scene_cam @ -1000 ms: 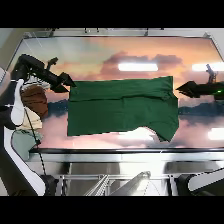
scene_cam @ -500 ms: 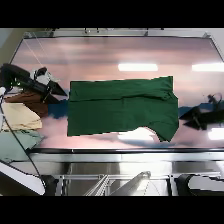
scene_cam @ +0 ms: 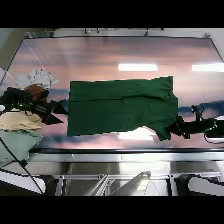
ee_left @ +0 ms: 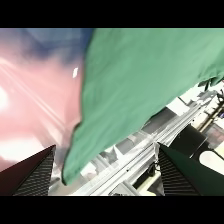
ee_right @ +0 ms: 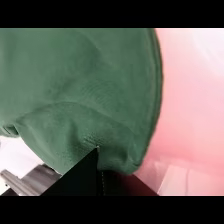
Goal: Fold the shirts.
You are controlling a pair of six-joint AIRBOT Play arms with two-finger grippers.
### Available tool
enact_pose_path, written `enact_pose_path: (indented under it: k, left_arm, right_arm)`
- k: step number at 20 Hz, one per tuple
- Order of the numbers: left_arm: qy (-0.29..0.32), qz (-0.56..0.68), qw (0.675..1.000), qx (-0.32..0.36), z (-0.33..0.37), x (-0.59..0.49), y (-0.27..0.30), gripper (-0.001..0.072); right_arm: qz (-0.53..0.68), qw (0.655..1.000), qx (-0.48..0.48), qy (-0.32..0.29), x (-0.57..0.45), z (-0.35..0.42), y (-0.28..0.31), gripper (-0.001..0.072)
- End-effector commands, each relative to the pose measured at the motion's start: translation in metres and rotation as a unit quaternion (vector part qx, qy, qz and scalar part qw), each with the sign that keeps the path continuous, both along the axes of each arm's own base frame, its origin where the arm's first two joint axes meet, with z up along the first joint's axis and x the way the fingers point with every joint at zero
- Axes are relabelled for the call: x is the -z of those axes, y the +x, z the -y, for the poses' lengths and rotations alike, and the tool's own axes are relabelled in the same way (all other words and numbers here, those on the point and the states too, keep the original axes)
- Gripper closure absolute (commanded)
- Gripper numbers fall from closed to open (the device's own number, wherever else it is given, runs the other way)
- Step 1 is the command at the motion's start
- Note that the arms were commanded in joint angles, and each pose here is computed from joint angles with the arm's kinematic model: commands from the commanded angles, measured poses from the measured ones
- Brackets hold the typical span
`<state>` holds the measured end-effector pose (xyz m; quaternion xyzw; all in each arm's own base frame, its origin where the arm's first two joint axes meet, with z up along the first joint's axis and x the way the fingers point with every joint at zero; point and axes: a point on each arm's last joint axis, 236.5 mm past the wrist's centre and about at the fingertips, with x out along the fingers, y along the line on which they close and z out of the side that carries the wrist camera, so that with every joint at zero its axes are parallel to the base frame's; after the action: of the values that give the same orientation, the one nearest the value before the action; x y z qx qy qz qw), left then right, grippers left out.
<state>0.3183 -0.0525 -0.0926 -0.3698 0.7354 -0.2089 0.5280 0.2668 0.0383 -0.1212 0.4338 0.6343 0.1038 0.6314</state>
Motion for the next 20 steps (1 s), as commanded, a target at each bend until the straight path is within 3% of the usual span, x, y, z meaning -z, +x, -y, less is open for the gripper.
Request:
enact_pose_path:
  k: [1, 2, 3, 4, 7, 8, 10, 11, 15, 20]
  left_arm:
    - [-0.002, -0.036, 0.999, 0.006, 0.019, 0.019, -0.031, 0.0016]
    - [-0.006, -0.050, 0.999, 0.016, 0.027, 0.023, -0.042, 0.0023]
    - [-0.008, -0.058, 0.998, 0.024, 0.034, 0.025, -0.050, 0.0121]
    - [-0.009, -0.064, 0.997, 0.033, 0.039, 0.026, -0.055, 0.0172]
    - [-0.001, -0.059, 0.997, 0.045, 0.048, 0.027, -0.054, 0.0172]
    - [0.003, -0.052, 0.997, 0.050, 0.051, 0.027, -0.051, 0.0206]
    - [0.001, -0.045, 0.996, 0.075, 0.061, 0.022, -0.050, 0.0560]
    - [-0.008, -0.037, 0.995, 0.096, 0.066, 0.016, -0.051, 0.0687]
    - [-0.022, -0.017, 0.991, 0.134, 0.071, -0.009, -0.039, 0.0681]
    - [-0.019, 0.021, 0.993, 0.111, 0.050, -0.039, -0.027, 0.0681]
  right_arm:
    - [0.032, 0.999, 0.008, 0.002, -0.010, -0.003, 0.011, 0.0690]
    - [0.035, 0.999, 0.008, 0.001, -0.012, -0.003, 0.012, 0.0691]
    - [0.036, 0.999, 0.009, 0.001, -0.012, -0.003, 0.012, 0.0690]
    - [0.037, 0.999, 0.008, 0.001, -0.013, -0.003, 0.012, 0.0691]
    - [0.038, 0.999, 0.004, 0.004, -0.015, -0.005, 0.011, 0.0691]
    - [0.040, 0.999, -0.002, 0.007, -0.016, -0.006, 0.010, 0.0690]
    - [0.037, 0.999, -0.008, 0.016, -0.018, -0.009, 0.007, 0.0690]
    - [0.036, 0.999, -0.013, 0.021, -0.020, -0.012, 0.005, 0.0690]
    - [0.035, 0.998, -0.033, 0.041, -0.030, -0.019, -0.004, 0.0690]
    - [0.068, 0.997, -0.013, 0.041, -0.068, 0.007, -0.009, 0.0691]
